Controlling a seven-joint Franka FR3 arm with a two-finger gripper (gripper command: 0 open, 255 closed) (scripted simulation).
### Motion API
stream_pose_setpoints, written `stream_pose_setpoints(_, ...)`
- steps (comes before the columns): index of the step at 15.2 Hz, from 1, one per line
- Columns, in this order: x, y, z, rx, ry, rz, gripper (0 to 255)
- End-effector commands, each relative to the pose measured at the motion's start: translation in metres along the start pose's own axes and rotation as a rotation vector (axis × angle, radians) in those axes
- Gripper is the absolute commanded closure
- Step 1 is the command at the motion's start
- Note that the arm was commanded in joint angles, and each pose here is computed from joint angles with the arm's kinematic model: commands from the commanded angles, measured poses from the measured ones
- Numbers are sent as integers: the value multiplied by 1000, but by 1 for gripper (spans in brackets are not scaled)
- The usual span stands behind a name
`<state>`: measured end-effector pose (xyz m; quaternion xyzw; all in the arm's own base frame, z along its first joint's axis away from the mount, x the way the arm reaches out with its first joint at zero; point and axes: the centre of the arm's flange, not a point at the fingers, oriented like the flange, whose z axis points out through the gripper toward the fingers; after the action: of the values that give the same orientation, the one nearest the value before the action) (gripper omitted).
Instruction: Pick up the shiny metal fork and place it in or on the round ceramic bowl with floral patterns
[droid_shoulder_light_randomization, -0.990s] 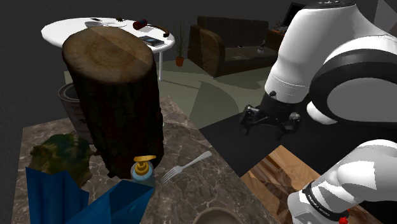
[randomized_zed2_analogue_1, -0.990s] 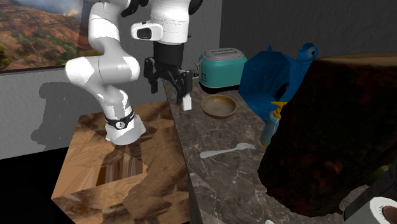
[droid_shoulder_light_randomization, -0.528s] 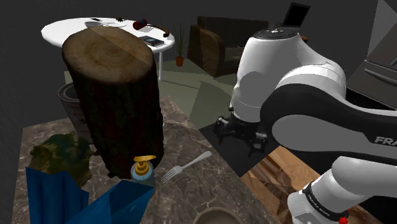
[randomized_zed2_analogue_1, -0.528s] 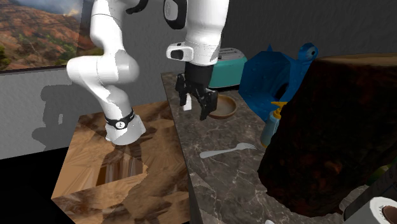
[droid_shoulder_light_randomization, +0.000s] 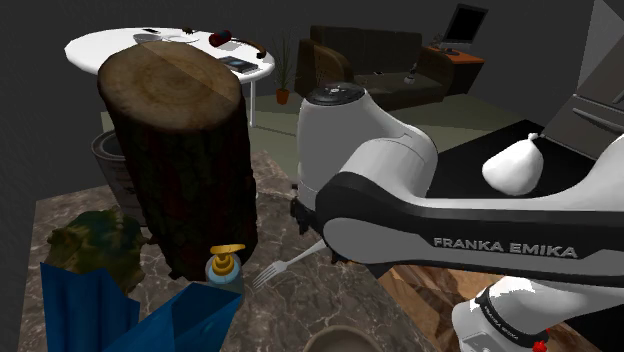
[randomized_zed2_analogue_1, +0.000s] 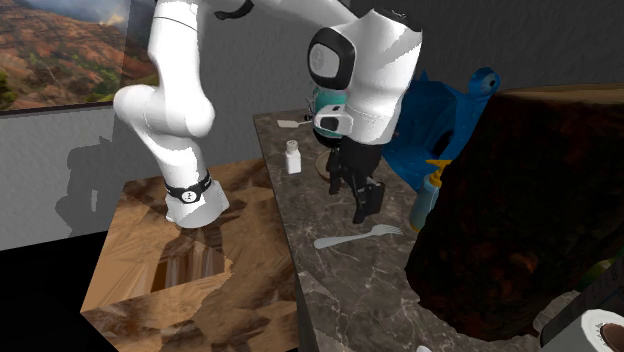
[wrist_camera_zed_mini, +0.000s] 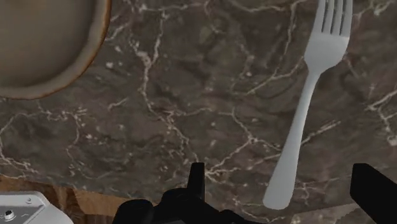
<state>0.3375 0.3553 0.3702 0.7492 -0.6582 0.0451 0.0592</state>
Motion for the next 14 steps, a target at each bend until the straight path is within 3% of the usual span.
stream_pose_setpoints(1,-13,-21,12,-1,-3,84,0)
stream_pose_setpoints(2,-19,-31,17,-1,-3,124,0)
stream_pose_setpoints(10,-19,-32,58,-1,-3,126,0)
stream_pose_setpoints(14,-19,-32,58,-1,-3,126,0)
